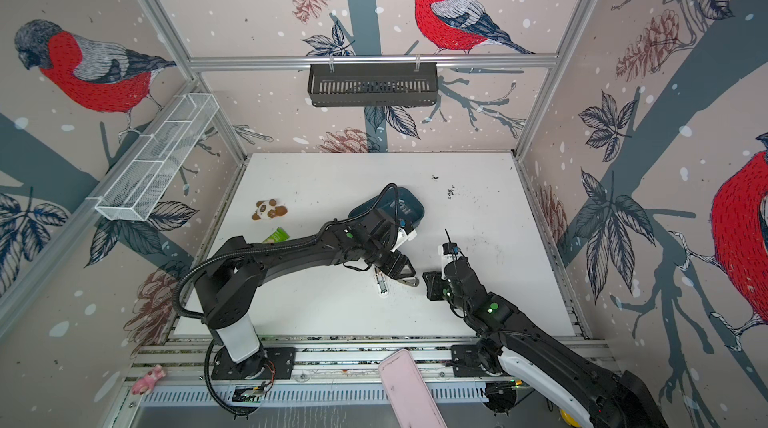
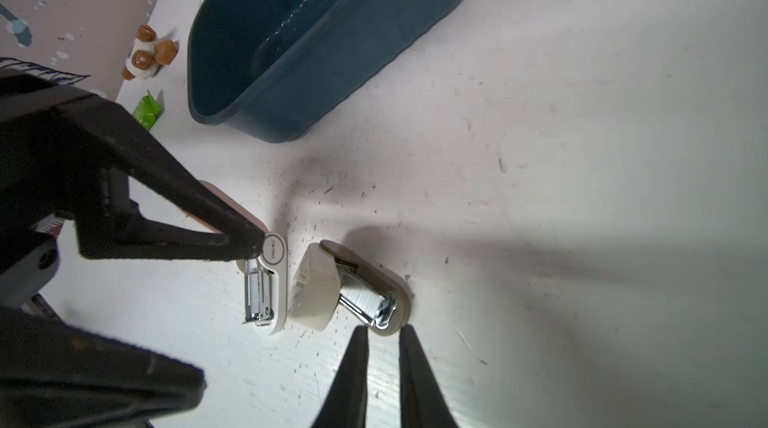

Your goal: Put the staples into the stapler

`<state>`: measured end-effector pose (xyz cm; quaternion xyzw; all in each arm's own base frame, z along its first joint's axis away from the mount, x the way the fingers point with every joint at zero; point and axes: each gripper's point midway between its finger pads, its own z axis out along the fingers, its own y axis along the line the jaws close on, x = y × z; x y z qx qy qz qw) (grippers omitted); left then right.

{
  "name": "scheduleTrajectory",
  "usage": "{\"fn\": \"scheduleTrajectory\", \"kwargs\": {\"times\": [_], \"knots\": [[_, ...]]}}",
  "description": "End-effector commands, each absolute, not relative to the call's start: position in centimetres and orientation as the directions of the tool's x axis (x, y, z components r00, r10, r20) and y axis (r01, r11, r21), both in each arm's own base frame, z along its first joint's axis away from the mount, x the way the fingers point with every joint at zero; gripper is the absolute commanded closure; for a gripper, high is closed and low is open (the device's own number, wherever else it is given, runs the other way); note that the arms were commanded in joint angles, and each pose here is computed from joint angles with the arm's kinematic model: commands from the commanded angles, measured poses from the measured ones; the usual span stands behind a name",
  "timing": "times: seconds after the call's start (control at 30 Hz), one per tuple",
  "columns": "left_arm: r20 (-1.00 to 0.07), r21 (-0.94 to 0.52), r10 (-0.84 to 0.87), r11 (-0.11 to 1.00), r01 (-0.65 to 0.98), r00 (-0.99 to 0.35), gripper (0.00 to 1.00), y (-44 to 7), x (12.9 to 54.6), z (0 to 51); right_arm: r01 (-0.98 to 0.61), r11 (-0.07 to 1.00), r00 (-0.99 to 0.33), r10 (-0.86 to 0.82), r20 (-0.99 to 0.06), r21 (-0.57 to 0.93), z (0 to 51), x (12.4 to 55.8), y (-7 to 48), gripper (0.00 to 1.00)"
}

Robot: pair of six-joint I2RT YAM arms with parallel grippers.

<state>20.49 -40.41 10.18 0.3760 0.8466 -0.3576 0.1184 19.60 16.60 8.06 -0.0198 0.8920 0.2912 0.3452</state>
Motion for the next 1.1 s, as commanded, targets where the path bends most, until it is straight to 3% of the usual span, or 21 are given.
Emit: {"fn": "scheduleTrajectory", "kwargs": {"times": [0.0,0.17,0.57,0.77,1.07], "knots": [[-0.471,-0.406,0.653,0.436,0.803,-0.593,0.43,-39.4,20.7,8.5,-0.247,0.813,-0.771,0.165,-0.616,0.527,8.7,19.3,16.8,0.82],[-0.447,-0.318,0.674,0.495,0.809,-0.588,0.46,-38.9,22.1,7.1,-0.246,0.807,-0.768,0.176,-0.616,0.537,9.0,19.3,16.6,0.83],[-0.397,-0.306,0.707,0.500,0.810,-0.586,0.48,-41.2,21.2,4.6,-0.226,0.808,-0.786,0.178,-0.592,0.543,8.1,19.1,16.6,0.82],[-0.374,-0.288,0.706,0.528,0.799,-0.601,0.49,-40.6,21.2,4.1,-0.245,0.750,-0.805,0.196,-0.560,0.615,8.0,18.9,18.1,0.82],[-0.365,-0.268,0.696,0.558,0.785,-0.619,0.57,-39.7,21.3,4.1,-0.274,0.740,-0.807,0.171,-0.566,0.614,8.5,19.6,19.2,0.82]]}}
